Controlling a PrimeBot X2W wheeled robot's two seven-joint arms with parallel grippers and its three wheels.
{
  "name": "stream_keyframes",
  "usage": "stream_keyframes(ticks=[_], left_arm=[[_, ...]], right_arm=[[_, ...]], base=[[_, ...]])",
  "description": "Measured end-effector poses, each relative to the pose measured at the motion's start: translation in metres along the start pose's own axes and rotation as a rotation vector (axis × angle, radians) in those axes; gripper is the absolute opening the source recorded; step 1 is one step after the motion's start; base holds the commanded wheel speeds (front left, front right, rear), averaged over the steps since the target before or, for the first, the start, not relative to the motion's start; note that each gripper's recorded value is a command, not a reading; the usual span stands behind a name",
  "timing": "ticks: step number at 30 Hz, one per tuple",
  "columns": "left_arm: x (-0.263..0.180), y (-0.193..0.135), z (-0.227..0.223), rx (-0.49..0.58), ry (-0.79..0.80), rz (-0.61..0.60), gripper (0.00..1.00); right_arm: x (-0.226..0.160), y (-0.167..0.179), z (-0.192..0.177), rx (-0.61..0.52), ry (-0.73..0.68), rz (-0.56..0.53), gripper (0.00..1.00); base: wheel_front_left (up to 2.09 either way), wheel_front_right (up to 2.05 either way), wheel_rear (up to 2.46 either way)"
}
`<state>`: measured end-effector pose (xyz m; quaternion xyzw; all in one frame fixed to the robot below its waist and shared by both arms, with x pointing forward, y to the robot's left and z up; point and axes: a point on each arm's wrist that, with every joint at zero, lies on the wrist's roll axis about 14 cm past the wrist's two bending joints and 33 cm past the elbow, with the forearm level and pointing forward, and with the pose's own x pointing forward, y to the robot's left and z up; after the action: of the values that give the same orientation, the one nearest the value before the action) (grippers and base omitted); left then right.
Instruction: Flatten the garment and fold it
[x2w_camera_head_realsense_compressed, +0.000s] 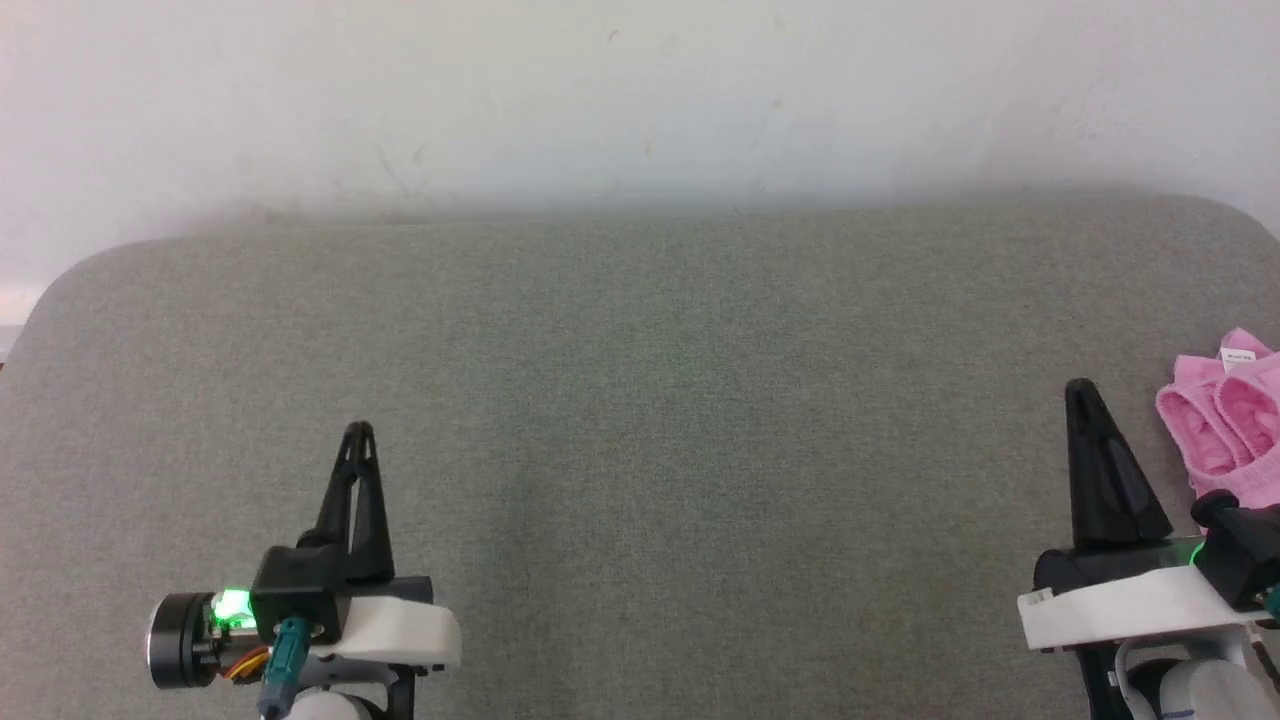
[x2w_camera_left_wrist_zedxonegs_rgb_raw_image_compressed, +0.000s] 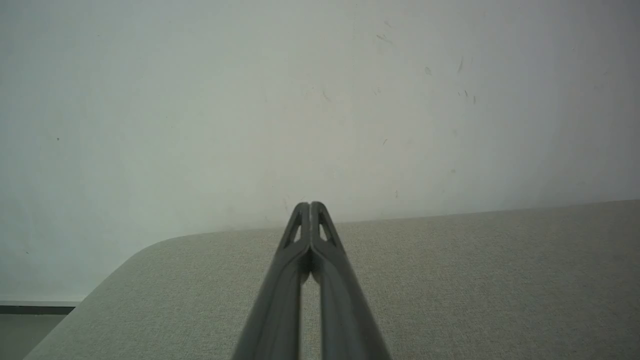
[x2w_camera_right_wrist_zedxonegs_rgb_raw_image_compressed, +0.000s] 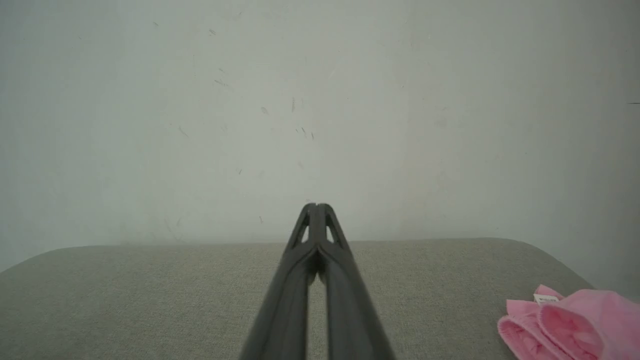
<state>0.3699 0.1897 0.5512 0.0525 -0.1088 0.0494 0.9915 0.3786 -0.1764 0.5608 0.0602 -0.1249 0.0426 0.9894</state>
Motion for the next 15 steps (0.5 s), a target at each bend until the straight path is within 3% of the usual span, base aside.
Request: stream_keyframes(ticks=[15], left_arm=[[0.0005, -0.0015, -0.0023, -0.006, 0.023, -0.013, 0.00]], right_arm=[[-0.0008, 0.0007, -0.0028, -0.011, 0.026, 0.003, 0.00]], base=[[0.00, 0.00, 0.00]])
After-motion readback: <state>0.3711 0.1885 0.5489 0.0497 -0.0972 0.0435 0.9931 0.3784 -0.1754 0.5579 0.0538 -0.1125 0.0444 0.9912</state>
